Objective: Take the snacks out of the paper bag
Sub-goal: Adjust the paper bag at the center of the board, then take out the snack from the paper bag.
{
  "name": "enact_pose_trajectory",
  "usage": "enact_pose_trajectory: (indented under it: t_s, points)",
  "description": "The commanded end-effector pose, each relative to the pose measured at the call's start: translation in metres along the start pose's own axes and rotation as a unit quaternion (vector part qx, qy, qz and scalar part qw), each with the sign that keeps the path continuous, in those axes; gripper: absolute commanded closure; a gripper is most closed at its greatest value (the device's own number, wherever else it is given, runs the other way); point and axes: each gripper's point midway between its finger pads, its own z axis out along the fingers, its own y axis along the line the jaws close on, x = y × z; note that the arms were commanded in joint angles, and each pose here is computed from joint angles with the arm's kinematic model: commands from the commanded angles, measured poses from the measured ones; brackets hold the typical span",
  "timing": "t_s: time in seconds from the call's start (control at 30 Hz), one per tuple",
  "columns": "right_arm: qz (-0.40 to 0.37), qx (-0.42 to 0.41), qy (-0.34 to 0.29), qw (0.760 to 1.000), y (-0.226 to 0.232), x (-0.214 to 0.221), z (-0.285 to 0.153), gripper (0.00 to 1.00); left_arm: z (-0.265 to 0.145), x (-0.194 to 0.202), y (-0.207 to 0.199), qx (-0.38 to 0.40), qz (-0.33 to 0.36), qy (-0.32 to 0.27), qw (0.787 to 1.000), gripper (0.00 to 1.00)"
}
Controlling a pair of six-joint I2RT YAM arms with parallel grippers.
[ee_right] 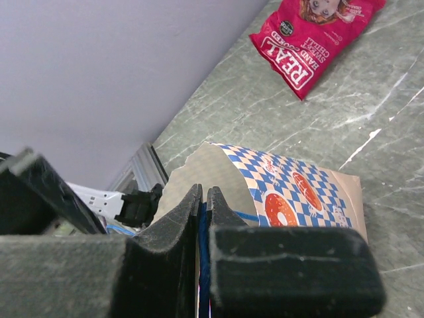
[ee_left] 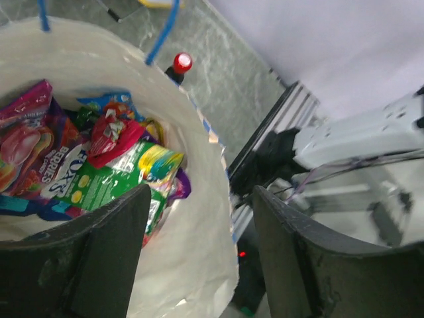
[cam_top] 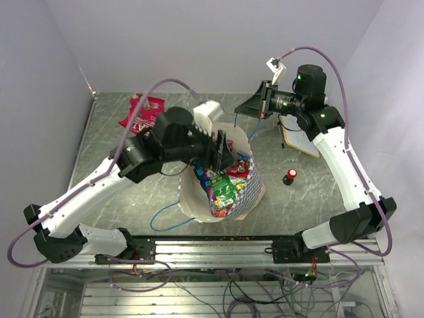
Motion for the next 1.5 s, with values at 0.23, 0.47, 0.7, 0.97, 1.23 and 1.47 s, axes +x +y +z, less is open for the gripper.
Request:
enact_pose_trajectory:
  t_s: [0.23,0.47,0.7,0.97,1.23,1.47]
  points:
    - [-0.052,-0.038,-0.041,0.997,0.042,-0.025,-0.017,1.0,0.036,0.039,0.082,-0.191,0.204,0.045,0.959,0.49]
    - [-0.053,-0.035,-0.041,0.997,0.044,-0.028,-0.018,1.0,0.068,0.036,0.101,-0.21,0.29,0.049,0.932,0.41]
    - [-0.057,-0.032,-0.044,0.997,0.046,-0.028,-0.02,1.0,0.094,0.04,0.135,-0.248,0.315,0.071,0.913,0.37]
    - [-0.05,-0.029,-0.045,0.997,0.045,-0.023,-0.02,1.0,0.109,0.033,0.167,-0.268,0.337,0.074,0.9,0.24]
    - [-0.058,-0.022,-0.048,0.997,0.045,-0.024,-0.022,1.0,0.126,0.057,0.183,-0.241,0.336,0.112,0.904,0.23]
    - [-0.058,-0.027,-0.048,0.997,0.045,-0.023,-0.021,1.0,0.136,0.083,0.19,-0.222,0.329,0.152,0.905,0.24]
